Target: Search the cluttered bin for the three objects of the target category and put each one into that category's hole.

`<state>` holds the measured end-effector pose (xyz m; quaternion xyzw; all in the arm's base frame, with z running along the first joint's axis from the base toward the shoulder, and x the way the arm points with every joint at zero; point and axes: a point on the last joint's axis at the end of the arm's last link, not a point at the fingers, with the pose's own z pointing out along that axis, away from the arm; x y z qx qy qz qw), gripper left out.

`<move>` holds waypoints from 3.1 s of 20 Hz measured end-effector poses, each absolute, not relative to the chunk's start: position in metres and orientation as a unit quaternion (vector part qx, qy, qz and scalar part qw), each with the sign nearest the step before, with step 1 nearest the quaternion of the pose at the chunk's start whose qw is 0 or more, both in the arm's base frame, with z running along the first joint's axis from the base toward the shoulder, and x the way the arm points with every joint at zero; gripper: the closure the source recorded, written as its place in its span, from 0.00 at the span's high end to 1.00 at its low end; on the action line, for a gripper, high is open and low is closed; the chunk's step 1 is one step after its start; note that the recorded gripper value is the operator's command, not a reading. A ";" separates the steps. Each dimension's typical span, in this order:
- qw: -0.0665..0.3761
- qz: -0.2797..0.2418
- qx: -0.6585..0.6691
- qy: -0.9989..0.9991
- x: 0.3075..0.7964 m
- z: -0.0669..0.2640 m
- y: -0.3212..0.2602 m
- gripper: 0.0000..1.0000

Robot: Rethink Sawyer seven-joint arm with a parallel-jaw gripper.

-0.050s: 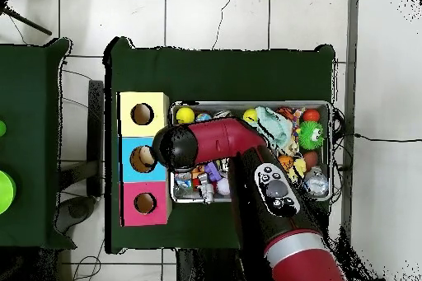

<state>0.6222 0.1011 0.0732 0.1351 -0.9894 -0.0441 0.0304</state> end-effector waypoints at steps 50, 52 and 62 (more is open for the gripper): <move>0.064 -0.059 0.111 -0.990 0.644 0.075 0.104 1.00; 0.061 -0.058 0.112 -0.990 0.646 0.074 0.103 1.00; 0.050 -0.051 0.127 -0.989 0.645 0.041 0.101 1.00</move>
